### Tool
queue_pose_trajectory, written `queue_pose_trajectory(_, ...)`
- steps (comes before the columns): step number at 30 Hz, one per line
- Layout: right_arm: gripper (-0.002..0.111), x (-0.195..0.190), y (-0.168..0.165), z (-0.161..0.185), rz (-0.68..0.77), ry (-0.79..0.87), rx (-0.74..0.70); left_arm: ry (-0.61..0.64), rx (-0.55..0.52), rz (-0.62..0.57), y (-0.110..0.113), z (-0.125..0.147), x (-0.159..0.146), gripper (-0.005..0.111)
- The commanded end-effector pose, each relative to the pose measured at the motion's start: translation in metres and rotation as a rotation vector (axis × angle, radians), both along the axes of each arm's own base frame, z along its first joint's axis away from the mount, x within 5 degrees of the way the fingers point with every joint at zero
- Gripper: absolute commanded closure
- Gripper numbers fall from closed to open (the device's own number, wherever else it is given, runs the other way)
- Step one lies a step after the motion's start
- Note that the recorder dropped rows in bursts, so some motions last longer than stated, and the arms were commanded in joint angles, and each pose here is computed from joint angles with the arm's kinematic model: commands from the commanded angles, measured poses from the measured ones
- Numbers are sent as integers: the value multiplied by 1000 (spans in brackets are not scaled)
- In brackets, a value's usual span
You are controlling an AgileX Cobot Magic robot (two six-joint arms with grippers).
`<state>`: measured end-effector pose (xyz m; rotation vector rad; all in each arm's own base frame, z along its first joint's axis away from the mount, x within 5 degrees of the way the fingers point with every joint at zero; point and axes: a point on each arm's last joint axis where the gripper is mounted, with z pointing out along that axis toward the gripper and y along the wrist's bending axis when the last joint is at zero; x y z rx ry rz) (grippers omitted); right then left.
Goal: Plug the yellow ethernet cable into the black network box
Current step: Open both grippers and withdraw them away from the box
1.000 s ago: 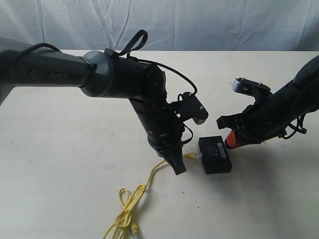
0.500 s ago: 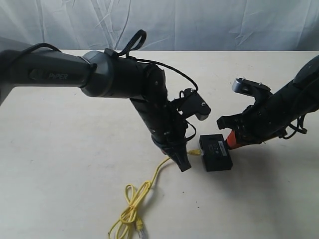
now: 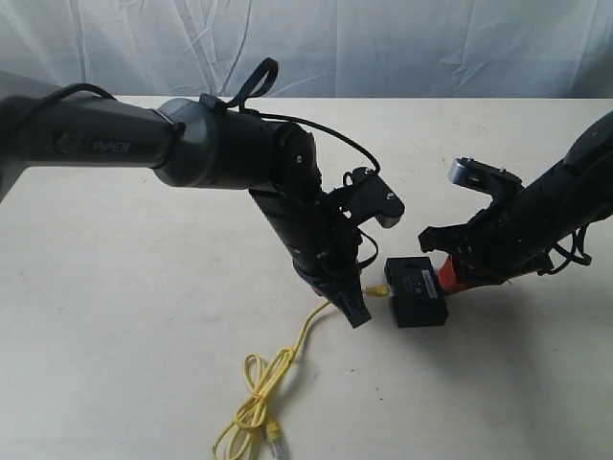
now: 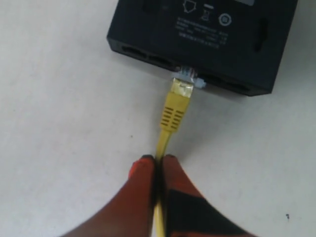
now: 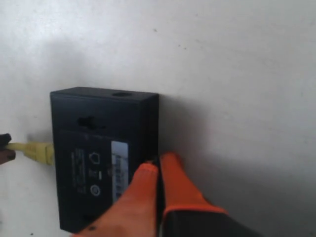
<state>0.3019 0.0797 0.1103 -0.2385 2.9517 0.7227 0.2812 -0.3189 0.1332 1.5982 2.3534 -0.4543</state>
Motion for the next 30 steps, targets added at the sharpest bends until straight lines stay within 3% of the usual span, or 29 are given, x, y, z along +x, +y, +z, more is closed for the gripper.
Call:
queue_pose_trajectory(1,109,-1,1,2,1,8,4,-24,-61,55,-3,6,7,107)
queue_pose_trajectory(4,109,-1,-5,12,-20,-24,-61,-18,-58,69,2,5,11,105)
queue_pose_trajectory(10,109,-9,-13,55,-28,-112,-133,-29,-46,51,3,9,10,72)
queue_pose_trajectory(13,109,-17,-13,77,-15,-152,-117,-55,-38,45,7,23,10,73)
queue_pose_trajectory(18,109,-47,-17,126,25,-290,-120,-55,24,238,52,83,18,100)
queue_pose_trajectory(19,109,-64,-21,139,26,-362,-136,-34,10,294,74,107,19,107)
queue_pose_trajectory(26,109,-130,-39,163,9,-657,-216,-89,-174,582,159,168,1,107)
queue_pose_trajectory(30,109,-170,-45,173,-34,-839,-204,-222,-295,745,201,176,-33,107)
